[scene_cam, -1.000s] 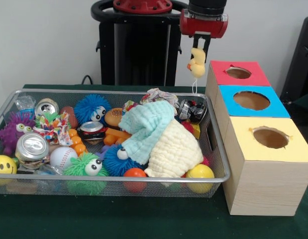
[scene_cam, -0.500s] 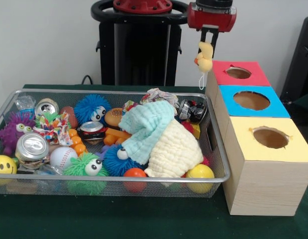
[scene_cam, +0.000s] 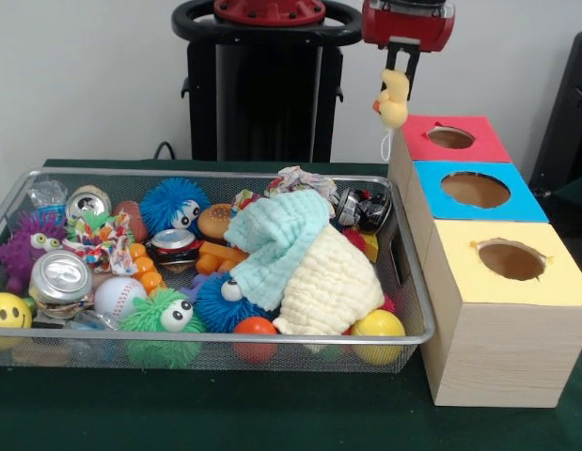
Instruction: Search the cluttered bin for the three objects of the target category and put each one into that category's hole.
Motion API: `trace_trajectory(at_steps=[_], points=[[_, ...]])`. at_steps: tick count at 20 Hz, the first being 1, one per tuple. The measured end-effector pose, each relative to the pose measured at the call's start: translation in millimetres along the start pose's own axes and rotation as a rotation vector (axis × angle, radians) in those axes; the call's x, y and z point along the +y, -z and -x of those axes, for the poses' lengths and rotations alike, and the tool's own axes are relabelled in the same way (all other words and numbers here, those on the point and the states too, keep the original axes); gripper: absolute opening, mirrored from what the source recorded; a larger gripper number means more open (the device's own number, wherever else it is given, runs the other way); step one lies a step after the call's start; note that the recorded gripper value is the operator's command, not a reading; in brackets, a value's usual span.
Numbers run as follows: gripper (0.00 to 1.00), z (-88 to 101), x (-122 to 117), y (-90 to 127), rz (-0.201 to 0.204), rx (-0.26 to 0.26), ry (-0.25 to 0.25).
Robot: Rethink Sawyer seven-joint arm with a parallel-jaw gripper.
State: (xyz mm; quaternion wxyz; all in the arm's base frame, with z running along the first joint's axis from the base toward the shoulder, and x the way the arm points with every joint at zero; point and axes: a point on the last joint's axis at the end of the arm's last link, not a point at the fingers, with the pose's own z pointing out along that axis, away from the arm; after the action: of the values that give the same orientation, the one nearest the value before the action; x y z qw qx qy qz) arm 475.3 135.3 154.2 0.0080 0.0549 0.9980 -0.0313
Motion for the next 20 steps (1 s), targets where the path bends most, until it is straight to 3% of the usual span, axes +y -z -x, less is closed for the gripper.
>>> trace_trajectory(at_steps=[13, 20], points=[[0.0, -9.4, 31.8, 15.4, -0.016, 0.027, 0.02], [0.0, -0.5, 49.4, 19.9, -0.014, 0.014, 0.023]])
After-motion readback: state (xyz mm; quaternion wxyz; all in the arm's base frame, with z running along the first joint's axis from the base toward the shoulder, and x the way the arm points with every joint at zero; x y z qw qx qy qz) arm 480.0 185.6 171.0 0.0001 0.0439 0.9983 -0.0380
